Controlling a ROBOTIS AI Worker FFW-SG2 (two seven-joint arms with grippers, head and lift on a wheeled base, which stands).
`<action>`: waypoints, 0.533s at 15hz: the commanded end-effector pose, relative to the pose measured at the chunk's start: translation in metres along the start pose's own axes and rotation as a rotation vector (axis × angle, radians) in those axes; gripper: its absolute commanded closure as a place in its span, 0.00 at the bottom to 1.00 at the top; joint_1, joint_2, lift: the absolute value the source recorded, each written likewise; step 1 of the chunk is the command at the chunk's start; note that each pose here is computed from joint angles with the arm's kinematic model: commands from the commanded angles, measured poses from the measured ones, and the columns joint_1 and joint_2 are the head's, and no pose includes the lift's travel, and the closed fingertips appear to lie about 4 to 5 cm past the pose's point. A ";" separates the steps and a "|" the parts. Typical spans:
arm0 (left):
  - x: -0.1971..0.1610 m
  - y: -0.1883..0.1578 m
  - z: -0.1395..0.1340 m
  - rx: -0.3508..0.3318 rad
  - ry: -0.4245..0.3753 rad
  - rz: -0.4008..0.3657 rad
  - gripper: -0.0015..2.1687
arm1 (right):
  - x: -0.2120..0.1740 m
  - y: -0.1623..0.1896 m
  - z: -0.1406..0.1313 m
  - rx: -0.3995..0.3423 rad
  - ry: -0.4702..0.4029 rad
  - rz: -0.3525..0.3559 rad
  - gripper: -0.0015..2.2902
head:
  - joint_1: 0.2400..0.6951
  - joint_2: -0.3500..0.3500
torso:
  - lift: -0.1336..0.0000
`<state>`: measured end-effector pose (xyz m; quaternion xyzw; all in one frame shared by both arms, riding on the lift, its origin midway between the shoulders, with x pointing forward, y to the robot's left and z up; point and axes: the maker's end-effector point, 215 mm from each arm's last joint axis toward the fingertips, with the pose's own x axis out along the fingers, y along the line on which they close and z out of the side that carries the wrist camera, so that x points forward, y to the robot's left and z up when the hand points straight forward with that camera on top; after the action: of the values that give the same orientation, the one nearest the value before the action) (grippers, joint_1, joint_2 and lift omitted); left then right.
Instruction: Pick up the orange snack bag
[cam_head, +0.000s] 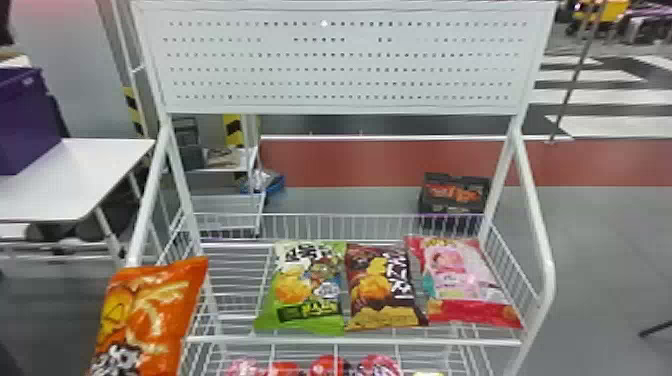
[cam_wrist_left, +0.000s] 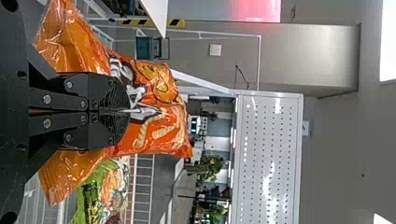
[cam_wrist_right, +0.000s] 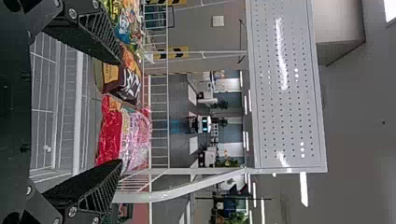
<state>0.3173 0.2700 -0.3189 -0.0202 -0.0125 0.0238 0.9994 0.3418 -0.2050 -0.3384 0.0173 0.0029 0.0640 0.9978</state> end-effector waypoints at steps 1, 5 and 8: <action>0.000 0.001 0.000 0.000 -0.001 0.002 0.61 | -0.001 0.000 0.001 0.000 0.000 0.001 0.06 | 0.57 0.50 | 1.00; -0.001 0.001 -0.001 0.000 -0.001 0.002 0.61 | -0.002 0.001 0.002 -0.001 0.000 0.003 0.06 | 0.57 0.50 | 1.00; -0.001 0.001 -0.001 0.000 -0.001 0.002 0.61 | -0.002 0.001 0.003 -0.002 -0.003 0.006 0.06 | 0.57 0.50 | 1.00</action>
<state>0.3164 0.2709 -0.3195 -0.0203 -0.0129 0.0250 0.9994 0.3401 -0.2045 -0.3360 0.0171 0.0020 0.0657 0.9977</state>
